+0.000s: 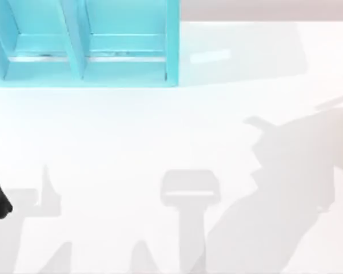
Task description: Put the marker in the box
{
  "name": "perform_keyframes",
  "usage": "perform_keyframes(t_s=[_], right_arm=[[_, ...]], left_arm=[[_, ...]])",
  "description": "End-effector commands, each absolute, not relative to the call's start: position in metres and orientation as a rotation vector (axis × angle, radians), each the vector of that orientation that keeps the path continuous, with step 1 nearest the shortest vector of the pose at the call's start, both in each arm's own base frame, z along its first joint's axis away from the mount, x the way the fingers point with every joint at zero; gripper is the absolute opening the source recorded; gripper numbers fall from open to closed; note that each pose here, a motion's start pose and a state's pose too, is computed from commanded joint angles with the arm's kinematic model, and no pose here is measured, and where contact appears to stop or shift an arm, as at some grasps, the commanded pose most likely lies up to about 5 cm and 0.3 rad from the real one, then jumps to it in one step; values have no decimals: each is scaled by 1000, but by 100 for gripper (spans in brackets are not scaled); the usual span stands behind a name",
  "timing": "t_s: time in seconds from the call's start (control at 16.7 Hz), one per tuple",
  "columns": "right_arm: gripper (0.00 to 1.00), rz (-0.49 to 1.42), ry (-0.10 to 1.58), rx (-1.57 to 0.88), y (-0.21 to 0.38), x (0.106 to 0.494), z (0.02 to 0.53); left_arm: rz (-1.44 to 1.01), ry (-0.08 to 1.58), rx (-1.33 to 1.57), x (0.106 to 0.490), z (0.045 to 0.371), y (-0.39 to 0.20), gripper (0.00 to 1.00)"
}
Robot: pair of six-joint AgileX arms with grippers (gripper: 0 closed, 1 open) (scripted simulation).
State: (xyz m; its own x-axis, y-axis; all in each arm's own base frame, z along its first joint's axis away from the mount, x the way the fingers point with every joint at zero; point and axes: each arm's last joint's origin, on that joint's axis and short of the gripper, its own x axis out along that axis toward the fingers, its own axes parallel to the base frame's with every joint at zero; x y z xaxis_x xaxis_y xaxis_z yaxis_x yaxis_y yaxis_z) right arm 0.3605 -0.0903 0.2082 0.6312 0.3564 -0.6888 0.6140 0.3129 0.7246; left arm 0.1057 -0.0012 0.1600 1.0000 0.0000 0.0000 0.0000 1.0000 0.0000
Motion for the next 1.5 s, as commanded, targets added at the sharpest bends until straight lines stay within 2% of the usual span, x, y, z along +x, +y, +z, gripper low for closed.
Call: perform_keyframes(t_s=[0.24,0.42,0.6,1.02,1.5], right_arm=[[0,-405,797,1408,-198,268,200],[0,-511,741,1459,-231,211,193],[0,-572,723,1483,-242,180,189],[0,-583,726,1485,-243,177,186],[0,-557,720,1486,-211,208,160]], left_arm=[[0,0,0,106,160,-1,100],[0,0,0,106,160,-1,100],[0,0,0,106,160,-1,100],[0,0,0,106,160,-1,100],[0,0,0,106,160,-1,100]])
